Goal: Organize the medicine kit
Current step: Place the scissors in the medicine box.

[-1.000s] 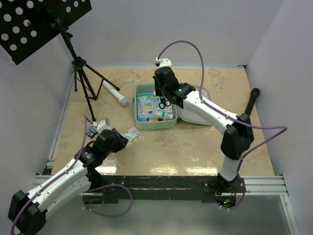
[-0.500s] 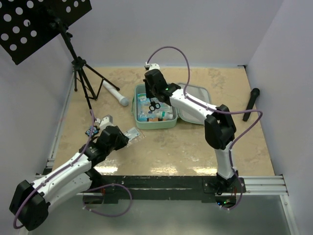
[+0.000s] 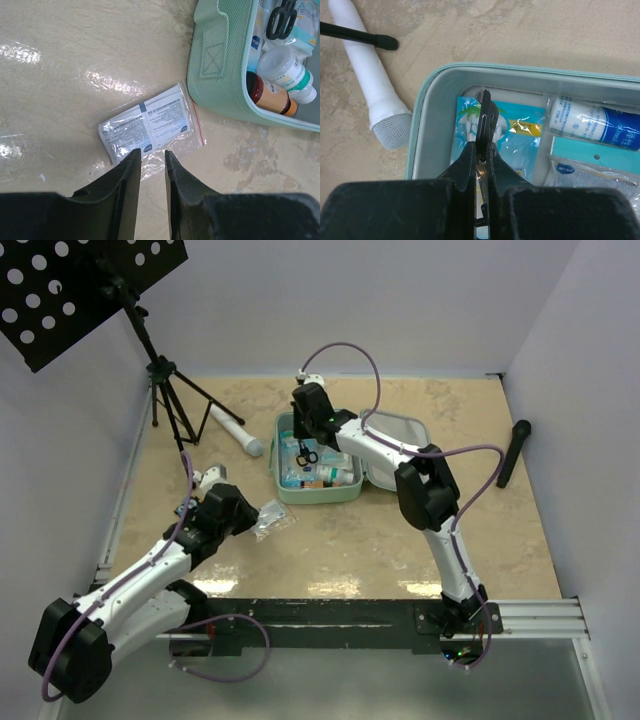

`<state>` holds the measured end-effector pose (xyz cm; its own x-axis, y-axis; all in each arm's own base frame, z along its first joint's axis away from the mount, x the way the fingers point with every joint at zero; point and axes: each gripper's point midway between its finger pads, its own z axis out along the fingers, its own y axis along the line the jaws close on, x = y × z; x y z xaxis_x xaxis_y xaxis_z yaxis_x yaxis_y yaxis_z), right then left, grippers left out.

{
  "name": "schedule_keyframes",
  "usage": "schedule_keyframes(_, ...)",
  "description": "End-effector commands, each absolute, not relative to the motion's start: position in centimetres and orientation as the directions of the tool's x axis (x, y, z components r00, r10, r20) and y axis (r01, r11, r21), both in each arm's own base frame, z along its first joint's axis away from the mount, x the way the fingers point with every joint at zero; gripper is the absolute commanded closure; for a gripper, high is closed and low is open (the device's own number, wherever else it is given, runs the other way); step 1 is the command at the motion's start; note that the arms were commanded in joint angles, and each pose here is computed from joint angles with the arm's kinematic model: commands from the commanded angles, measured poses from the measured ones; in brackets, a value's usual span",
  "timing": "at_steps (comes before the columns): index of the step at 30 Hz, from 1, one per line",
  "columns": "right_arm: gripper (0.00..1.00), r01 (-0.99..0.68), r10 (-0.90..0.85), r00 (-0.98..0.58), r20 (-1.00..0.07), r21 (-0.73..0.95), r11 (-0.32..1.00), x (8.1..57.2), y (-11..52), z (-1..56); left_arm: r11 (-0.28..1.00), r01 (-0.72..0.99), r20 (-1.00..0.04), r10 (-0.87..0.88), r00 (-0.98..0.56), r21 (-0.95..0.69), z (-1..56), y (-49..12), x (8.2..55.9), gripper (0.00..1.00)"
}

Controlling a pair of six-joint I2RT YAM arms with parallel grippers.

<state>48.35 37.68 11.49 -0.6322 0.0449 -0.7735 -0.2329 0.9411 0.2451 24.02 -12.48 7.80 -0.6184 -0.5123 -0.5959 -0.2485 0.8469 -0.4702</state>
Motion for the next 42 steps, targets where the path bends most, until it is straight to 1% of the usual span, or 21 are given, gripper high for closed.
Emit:
schedule_keyframes(1, 1.00, -0.214, 0.153, -0.596, -0.789, 0.339, 0.916, 50.5, 38.1, 14.2, 0.840, -0.205, -0.623, -0.516, -0.588, -0.502, 10.1, -13.1, 25.9, 0.69)
schedule_keyframes(8, 1.00, -0.192, 0.166, -0.613, -0.773, 0.349, 0.917, 51.2, 36.7, 13.2, 0.837, -0.207, -0.608, -0.517, -0.602, -0.506, 9.4, -13.4, 26.2, 0.70)
schedule_keyframes(16, 1.00, -0.199, 0.160, -0.649, -0.744, 0.369, 0.908, 50.0, 36.8, 12.1, 0.827, -0.199, -0.585, -0.522, -0.621, -0.526, 8.9, -14.2, 26.5, 0.70)
schedule_keyframes(26, 1.00, -0.179, 0.179, -0.669, -0.721, 0.391, 0.903, 49.4, 36.7, 11.3, 0.828, -0.192, -0.586, -0.518, -0.623, -0.527, 8.9, -14.2, 26.3, 0.70)
schedule_keyframes(27, 0.98, -0.180, 0.180, -0.669, -0.722, 0.391, 0.902, 49.4, 36.7, 11.4, 0.828, -0.192, -0.588, -0.518, -0.622, -0.527, 8.9, -14.1, 26.3, 0.70)
schedule_keyframes(31, 0.81, -0.192, 0.178, -0.663, -0.727, 0.395, 0.898, 49.4, 36.8, 12.1, 0.828, -0.190, -0.588, -0.517, -0.622, -0.527, 8.8, -14.2, 26.2, 0.70)
schedule_keyframes(36, 0.64, -0.209, 0.187, -0.644, -0.742, 0.406, 0.889, 49.4, 36.8, 14.1, 0.830, -0.184, -0.592, -0.513, -0.621, -0.526, 9.0, -14.2, 26.3, 0.70)
schedule_keyframes(39, 0.58, -0.214, 0.191, -0.640, -0.744, 0.411, 0.886, 49.1, 36.7, 15.0, 0.833, -0.177, -0.597, -0.508, -0.621, -0.525, 9.2, -14.2, 26.4, 0.70)
schedule_keyframes(42, 0.57, -0.211, 0.198, -0.625, -0.755, 0.408, 0.888, 48.8, 36.3, 16.2, 0.832, -0.173, -0.602, -0.509, -0.616, -0.526, 9.5, -14.2, 26.5, 0.70)
